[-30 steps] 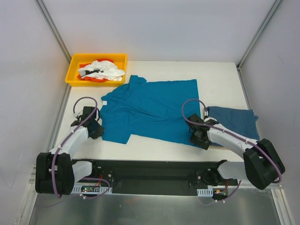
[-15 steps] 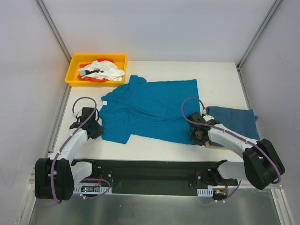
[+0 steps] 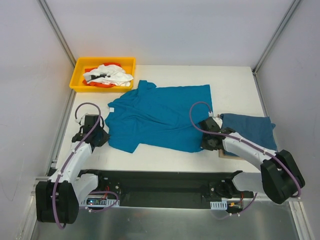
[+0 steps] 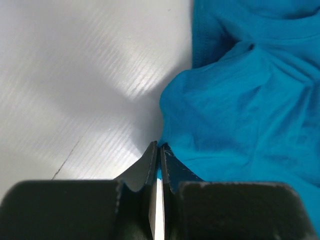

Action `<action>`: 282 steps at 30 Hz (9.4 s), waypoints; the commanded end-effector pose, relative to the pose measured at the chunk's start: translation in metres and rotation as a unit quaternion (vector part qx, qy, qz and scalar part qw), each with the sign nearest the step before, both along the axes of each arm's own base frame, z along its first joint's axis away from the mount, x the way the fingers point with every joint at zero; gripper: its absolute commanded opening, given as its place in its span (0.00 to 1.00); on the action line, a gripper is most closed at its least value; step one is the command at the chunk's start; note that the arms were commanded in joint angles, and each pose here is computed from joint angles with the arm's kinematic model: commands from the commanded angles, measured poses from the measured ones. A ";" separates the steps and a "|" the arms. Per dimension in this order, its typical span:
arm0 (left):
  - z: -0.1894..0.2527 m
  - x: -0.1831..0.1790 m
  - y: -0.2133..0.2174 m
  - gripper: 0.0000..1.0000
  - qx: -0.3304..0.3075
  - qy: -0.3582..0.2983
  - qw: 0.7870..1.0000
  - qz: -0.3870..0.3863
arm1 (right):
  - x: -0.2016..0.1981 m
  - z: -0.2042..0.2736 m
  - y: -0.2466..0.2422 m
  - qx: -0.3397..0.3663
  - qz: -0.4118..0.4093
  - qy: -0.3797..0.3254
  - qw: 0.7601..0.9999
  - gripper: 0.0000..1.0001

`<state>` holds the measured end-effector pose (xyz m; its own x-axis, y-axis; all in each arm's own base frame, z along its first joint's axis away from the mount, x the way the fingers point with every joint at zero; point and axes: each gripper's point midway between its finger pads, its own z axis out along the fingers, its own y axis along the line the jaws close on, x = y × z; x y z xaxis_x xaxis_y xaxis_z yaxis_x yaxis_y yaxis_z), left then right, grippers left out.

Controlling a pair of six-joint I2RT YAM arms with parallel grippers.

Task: Fold and stack the t-shirts
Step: Flatten out the tshirt, then fold the flattened tshirt in 1/3 of the way, then grap the side of the flattened tshirt closest away from the robot with both arms

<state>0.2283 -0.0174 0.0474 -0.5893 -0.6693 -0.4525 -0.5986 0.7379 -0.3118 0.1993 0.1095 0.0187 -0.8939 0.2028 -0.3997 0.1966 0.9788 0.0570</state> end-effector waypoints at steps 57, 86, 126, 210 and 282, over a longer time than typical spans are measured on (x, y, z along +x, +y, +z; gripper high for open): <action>0.389 0.138 -0.036 0.00 0.090 -0.424 0.874 -0.222 | 0.108 0.378 -0.066 -0.078 -0.037 -0.478 0.874 0.01; 0.101 0.244 -0.043 0.00 0.009 -0.123 0.965 -0.230 | 0.271 0.123 -0.046 -0.097 0.027 -0.167 0.981 0.01; 0.067 0.061 -0.037 0.00 -0.004 -0.069 0.994 -0.089 | 0.189 0.123 -0.071 -0.113 0.016 -0.099 0.988 0.03; -0.013 0.165 -0.023 0.99 -0.039 0.061 0.997 -0.032 | 0.193 0.027 0.078 0.091 0.150 0.035 0.984 0.97; -0.037 -0.129 -0.049 0.00 -0.017 0.276 0.961 -0.010 | 0.098 0.062 0.030 0.056 0.129 -0.024 0.990 0.97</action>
<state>0.0877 -0.0783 0.0108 -0.7339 -0.6777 0.0468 -0.6781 0.7349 0.0070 0.2926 0.1424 0.0772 -0.9091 0.0117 -0.4165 -0.0709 0.9807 0.1822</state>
